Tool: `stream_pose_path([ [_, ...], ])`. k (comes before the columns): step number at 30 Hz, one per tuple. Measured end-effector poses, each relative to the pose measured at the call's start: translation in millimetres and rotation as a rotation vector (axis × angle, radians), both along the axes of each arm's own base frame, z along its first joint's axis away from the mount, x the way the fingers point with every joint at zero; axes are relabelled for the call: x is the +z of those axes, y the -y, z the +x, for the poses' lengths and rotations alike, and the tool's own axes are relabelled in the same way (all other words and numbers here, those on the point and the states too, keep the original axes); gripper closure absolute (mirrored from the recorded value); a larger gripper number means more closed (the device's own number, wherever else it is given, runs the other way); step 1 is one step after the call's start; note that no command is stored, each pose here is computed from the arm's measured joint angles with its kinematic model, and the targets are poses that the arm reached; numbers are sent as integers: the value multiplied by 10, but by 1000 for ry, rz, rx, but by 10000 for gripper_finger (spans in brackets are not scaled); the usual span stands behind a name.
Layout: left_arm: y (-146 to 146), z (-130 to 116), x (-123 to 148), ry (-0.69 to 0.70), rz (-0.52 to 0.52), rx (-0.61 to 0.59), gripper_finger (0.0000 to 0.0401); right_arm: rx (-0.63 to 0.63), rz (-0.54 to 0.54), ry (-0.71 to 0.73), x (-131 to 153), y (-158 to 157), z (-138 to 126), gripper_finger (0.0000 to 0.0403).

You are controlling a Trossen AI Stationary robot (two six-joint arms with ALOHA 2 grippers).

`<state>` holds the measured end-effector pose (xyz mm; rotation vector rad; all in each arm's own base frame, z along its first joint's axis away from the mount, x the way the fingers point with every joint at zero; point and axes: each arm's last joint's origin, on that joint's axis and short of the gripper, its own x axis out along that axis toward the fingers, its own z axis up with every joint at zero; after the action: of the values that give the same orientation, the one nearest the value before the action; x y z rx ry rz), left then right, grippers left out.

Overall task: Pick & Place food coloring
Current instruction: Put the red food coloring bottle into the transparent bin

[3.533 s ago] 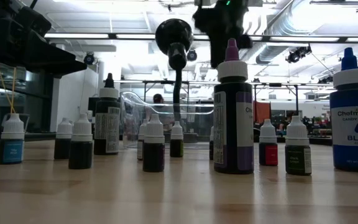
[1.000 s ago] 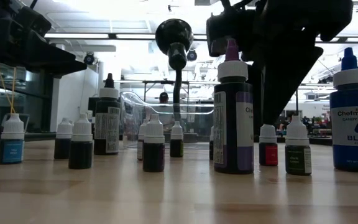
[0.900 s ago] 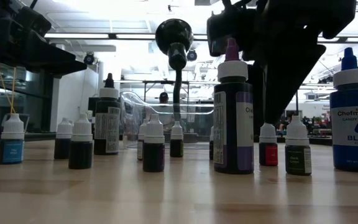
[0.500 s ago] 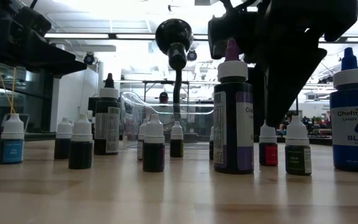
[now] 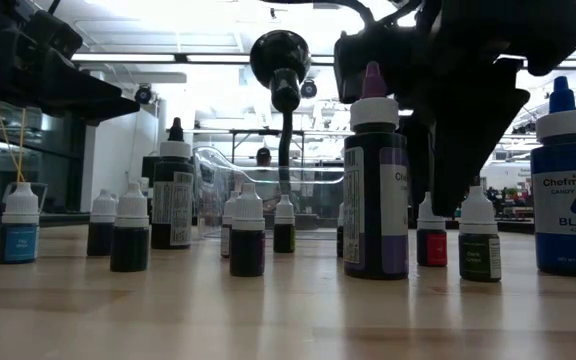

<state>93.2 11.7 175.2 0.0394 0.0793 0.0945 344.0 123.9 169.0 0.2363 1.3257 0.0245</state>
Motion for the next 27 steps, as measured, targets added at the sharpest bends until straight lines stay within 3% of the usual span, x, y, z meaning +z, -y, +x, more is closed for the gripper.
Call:
stream_pose_path([
  [7,0,0,0,0,0,0,123,0,2,1,0,-1,1,215],
  [27,0,0,0,0,0,0,123,1,2,1,0,-1,1,320],
])
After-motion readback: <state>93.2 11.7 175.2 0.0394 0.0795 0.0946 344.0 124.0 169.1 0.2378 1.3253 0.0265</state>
